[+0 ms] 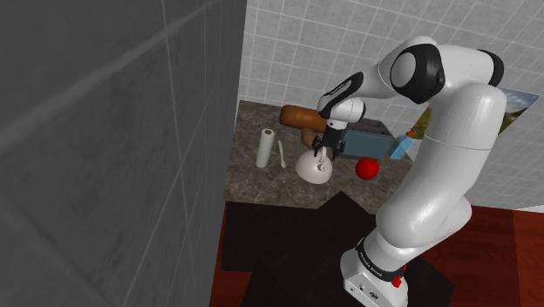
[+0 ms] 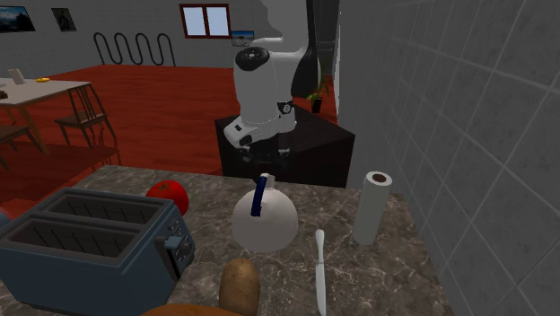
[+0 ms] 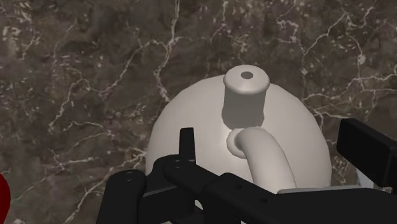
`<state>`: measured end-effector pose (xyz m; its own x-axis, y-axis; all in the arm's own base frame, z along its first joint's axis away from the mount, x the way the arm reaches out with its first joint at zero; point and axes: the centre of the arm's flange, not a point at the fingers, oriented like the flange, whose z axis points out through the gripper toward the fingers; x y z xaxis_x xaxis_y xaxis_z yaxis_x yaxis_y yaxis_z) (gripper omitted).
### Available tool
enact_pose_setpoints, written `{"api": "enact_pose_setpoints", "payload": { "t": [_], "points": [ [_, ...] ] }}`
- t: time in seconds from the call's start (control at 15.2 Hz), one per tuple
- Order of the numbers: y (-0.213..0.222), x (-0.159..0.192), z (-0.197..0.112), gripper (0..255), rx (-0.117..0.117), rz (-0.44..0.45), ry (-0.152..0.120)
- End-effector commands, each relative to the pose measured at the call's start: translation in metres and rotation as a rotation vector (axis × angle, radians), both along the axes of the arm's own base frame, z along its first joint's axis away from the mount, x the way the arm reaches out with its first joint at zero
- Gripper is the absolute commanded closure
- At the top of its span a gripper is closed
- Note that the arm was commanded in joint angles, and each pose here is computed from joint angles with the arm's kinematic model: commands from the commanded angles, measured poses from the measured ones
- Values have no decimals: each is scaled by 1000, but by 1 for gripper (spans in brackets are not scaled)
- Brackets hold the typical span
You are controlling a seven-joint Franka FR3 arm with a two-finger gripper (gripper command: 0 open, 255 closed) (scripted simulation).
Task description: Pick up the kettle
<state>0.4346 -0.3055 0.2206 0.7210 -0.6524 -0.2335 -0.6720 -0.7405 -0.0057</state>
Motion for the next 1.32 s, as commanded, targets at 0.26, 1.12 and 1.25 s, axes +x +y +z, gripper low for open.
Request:
{"api": "enact_pose_setpoints", "payload": {
  "t": [0.26,1.12,1.25],
  "points": [
    [0,0,-14,255,0,0,0],
    [0,0,13,255,0,0,0],
    [0,0,23,255,0,0,0]
  ]
}}
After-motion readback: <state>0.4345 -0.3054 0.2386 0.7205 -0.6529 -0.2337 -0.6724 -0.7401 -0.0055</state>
